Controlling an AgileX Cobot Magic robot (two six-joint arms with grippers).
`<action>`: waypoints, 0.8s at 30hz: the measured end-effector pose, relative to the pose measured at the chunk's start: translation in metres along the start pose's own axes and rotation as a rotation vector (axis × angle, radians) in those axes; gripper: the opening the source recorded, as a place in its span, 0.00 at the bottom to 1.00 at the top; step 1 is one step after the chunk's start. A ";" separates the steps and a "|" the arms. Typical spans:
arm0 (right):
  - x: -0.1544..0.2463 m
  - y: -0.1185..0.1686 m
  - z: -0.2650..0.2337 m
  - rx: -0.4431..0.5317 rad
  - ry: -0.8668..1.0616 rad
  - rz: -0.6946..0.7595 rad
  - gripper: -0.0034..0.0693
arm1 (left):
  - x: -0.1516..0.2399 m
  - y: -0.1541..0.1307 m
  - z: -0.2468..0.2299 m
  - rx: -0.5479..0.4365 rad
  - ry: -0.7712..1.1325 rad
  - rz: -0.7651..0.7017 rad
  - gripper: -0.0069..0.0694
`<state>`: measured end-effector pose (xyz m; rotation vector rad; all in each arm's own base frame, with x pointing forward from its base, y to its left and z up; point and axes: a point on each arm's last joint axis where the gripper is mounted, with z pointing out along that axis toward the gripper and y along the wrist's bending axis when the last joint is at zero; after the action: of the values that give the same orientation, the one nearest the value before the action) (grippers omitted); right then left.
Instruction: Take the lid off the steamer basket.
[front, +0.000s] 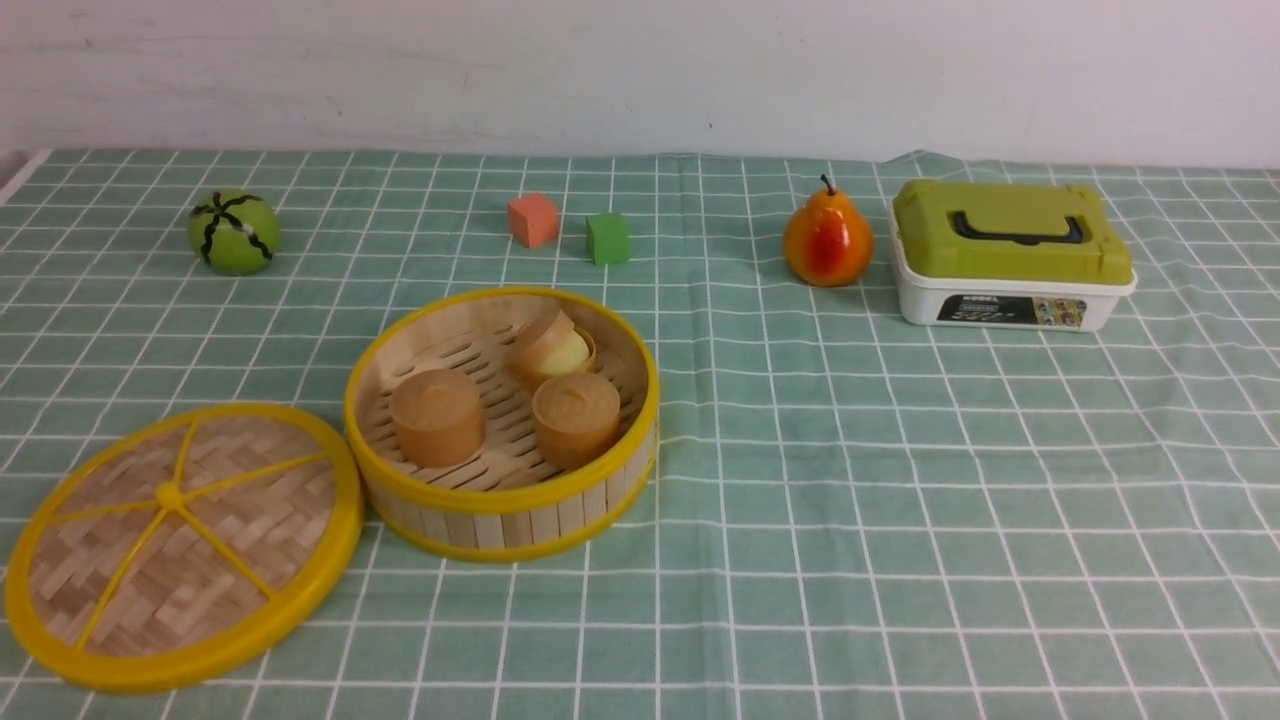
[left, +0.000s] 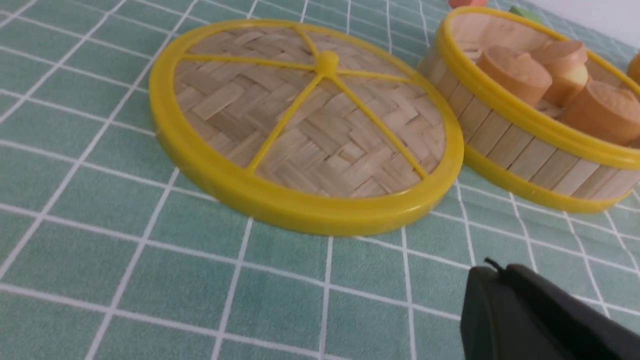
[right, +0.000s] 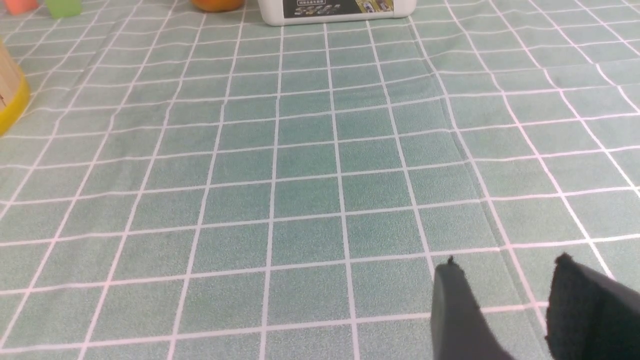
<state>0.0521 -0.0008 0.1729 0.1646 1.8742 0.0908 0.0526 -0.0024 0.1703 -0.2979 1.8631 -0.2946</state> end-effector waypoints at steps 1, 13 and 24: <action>0.000 0.000 0.000 0.000 0.000 0.000 0.38 | 0.000 0.000 0.000 -0.002 0.005 0.000 0.10; 0.000 0.000 0.000 0.000 0.000 0.000 0.38 | 0.001 0.000 0.000 -0.004 0.009 0.000 0.11; 0.000 0.000 0.000 0.000 0.000 0.000 0.38 | 0.001 0.000 0.000 -0.004 0.009 0.000 0.12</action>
<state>0.0521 -0.0008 0.1729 0.1646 1.8742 0.0908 0.0523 -0.0023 0.1695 -0.2998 1.8729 -0.2926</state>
